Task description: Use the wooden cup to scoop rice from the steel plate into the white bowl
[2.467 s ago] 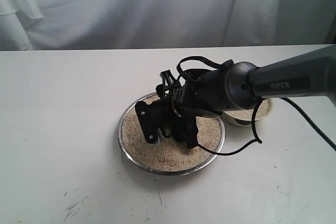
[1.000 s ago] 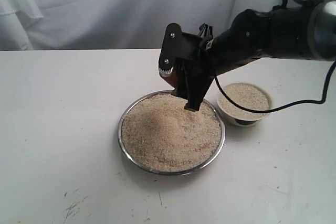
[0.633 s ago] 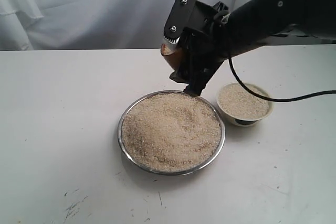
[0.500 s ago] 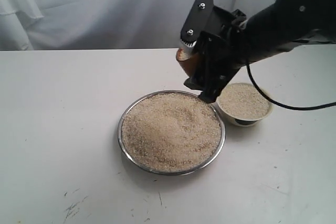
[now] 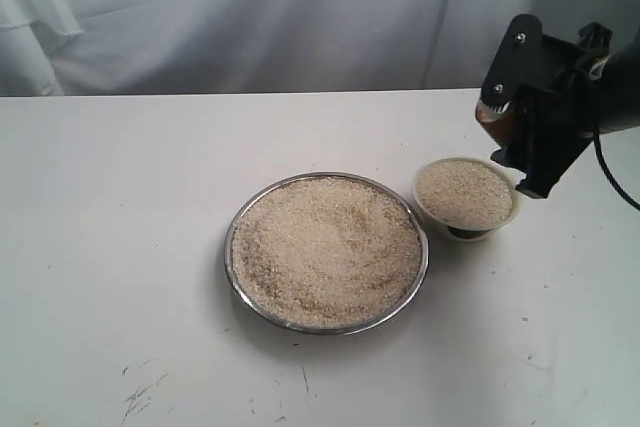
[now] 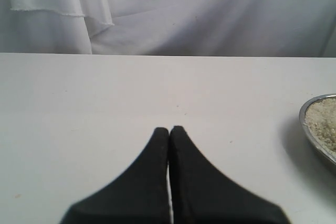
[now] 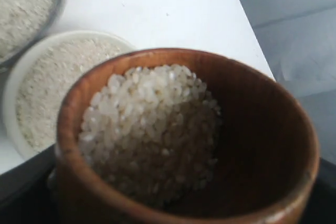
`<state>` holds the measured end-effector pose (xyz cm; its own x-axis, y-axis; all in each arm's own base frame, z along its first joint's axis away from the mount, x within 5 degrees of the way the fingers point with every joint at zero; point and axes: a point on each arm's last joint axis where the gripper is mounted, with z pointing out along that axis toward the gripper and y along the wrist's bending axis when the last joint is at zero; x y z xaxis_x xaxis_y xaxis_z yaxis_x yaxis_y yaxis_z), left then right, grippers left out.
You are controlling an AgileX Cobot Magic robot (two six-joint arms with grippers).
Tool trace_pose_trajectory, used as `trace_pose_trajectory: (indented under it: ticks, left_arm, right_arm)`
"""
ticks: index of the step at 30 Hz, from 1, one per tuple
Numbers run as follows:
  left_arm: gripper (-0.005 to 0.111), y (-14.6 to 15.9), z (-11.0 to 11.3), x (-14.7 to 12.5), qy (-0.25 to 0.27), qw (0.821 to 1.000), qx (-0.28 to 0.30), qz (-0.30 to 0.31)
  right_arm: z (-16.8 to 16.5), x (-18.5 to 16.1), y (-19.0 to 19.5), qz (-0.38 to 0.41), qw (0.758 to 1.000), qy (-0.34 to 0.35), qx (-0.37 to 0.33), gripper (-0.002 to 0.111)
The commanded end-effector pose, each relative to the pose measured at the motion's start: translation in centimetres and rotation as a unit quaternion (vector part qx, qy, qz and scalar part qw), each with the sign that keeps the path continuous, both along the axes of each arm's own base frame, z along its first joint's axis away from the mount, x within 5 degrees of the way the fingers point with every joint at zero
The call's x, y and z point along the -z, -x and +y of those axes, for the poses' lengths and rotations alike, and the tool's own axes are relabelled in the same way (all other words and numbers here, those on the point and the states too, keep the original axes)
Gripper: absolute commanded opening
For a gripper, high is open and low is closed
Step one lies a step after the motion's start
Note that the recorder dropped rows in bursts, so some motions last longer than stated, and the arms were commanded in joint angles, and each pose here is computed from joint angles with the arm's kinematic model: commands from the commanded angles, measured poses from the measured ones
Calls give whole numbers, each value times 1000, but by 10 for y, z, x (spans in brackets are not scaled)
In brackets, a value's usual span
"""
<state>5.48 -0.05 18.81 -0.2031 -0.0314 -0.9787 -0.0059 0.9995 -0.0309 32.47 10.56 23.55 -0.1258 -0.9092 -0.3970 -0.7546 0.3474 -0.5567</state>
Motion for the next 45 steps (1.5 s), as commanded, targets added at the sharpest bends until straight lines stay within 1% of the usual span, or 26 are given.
trace_pose_trajectory:
  ticks: [1,8,13,20,30,32,36,45]
  left_arm:
    - [0,0,0,1,2,1000,0,-3]
    - [0,0,0,1,2,1000,0,-3]
    - [0,0,0,1,2,1000,0,-3]
    - [0,0,0,1,2,1000,0,-3]
    - [0,0,0,1,2,1000,0,-3]
    - [0,0,0,1,2,1000,0,-3]
    - [0,0,0,1,2,1000,0,-3]
    - [0,0,0,1,2,1000,0,-3]
  right_arm:
    - [-9,7,-8,-19,999,39,-12,0]
    - [-11,7,-9,-30,996,76,-35,0]
    - [-13,3,-13,-73,986,131,-75,0]
    - [-11,1,-16,-101,979,148,-94,0]
    - [4,5,-15,-115,962,194,-153,0]
    - [5,4,-15,-119,961,194,-153,0]
    - [7,-4,-19,-128,968,174,-132,0]
    - [20,-4,-14,-119,971,159,-133,0]
